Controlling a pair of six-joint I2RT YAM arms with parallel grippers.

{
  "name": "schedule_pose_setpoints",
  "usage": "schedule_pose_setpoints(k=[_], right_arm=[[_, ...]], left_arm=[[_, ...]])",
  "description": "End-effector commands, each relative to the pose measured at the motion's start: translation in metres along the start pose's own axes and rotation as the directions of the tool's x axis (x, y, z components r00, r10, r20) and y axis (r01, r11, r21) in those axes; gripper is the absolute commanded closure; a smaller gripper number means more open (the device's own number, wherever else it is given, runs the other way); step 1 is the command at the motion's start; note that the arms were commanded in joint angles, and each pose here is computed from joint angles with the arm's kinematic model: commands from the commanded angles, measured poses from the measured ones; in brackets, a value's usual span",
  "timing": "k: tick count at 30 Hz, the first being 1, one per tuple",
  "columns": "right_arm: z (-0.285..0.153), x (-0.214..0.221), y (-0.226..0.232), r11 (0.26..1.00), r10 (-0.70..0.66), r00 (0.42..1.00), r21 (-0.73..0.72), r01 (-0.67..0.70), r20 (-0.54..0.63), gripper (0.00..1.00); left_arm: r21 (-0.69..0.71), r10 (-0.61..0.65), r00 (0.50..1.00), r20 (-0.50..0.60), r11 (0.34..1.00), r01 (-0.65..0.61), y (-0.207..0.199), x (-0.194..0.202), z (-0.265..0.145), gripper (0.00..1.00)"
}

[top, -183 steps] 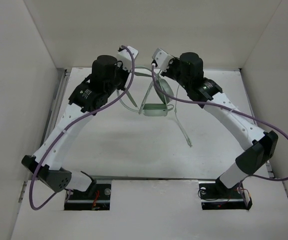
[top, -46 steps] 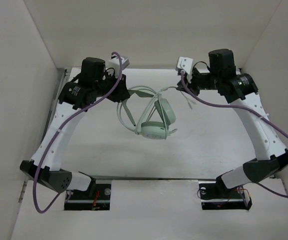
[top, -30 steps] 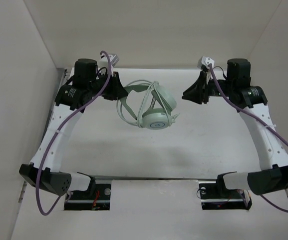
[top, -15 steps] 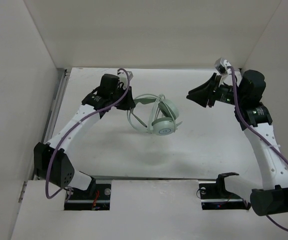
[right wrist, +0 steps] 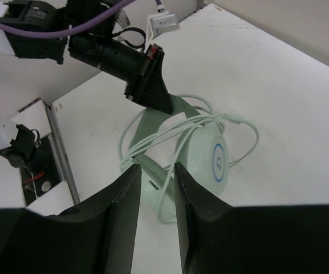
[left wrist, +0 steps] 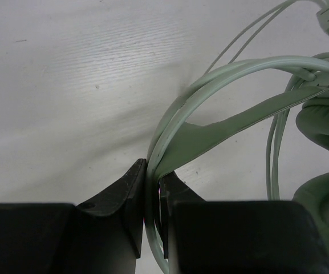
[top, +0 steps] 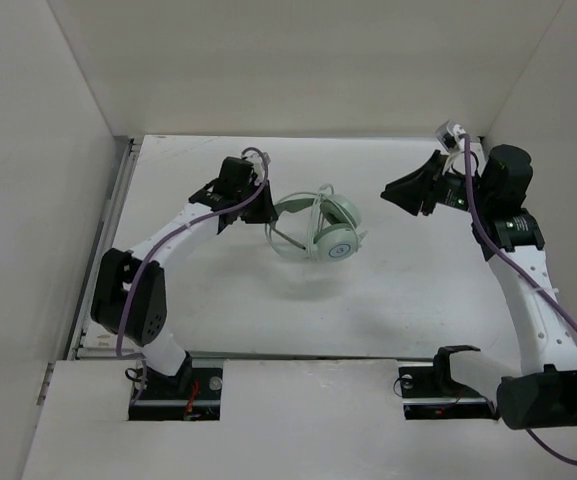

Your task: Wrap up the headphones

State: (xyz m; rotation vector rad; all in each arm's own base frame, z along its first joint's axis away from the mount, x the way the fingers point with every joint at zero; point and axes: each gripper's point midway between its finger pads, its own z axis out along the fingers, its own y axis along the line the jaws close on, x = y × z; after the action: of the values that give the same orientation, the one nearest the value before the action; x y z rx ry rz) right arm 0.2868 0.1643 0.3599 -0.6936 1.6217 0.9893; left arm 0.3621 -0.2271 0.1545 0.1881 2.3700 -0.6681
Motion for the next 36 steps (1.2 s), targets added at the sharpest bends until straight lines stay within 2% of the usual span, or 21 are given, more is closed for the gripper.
schedule_pose_setpoints(k=[1, 8, 19, 21, 25, 28, 29, 32, 36], right_arm=[[-0.008, -0.008, 0.001, 0.999, -0.042, 0.999, 0.018, 0.041, 0.032, 0.64], [-0.016, -0.001, -0.004, 0.999, -0.026, 0.999, 0.045, 0.024, 0.033, 0.64], [-0.027, 0.006, -0.015, 0.996, 0.006, 0.999, 0.089, -0.009, 0.037, 0.64], [-0.029, 0.005, -0.015, 0.996, 0.004, 0.999, 0.093, -0.008, 0.041, 0.64], [-0.031, 0.007, -0.015, 0.995, 0.01, 0.999, 0.099, -0.014, 0.043, 0.63], [-0.033, 0.007, -0.014, 0.995, 0.01, 0.999, 0.103, -0.015, 0.044, 0.63], [-0.034, 0.007, -0.014, 0.994, 0.008, 0.999, 0.106, -0.013, 0.046, 0.63], [-0.037, 0.006, -0.013, 0.993, 0.001, 0.999, 0.114, -0.007, 0.052, 0.63], [-0.042, 0.009, -0.015, 0.991, -0.007, 0.998, 0.137, -0.001, 0.058, 0.63]], left_arm=[[0.021, -0.068, 0.994, 0.084, 0.998, 0.067, -0.001, -0.025, 0.016, 0.99], [-0.072, -0.118, 0.992, 0.048, 0.99, 0.121, 0.022, -0.023, 0.059, 0.99], [-0.144, -0.152, 0.986, 0.062, 0.977, 0.16, 0.041, -0.04, 0.105, 0.96], [-0.165, -0.146, 0.987, 0.062, 0.974, 0.154, 0.048, -0.041, 0.11, 0.9], [-0.201, -0.129, 0.99, 0.058, 0.97, 0.139, 0.058, -0.038, 0.115, 0.71], [-0.211, -0.122, 0.991, 0.053, 0.969, 0.131, 0.062, -0.036, 0.115, 0.46], [-0.213, -0.119, 0.992, 0.052, 0.969, 0.127, 0.063, -0.036, 0.113, 0.41], [-0.22, -0.114, 0.992, 0.062, 0.967, 0.125, 0.065, -0.038, 0.103, 0.35], [-0.211, -0.094, 0.993, 0.077, 0.971, 0.109, 0.064, -0.043, 0.074, 0.33]])
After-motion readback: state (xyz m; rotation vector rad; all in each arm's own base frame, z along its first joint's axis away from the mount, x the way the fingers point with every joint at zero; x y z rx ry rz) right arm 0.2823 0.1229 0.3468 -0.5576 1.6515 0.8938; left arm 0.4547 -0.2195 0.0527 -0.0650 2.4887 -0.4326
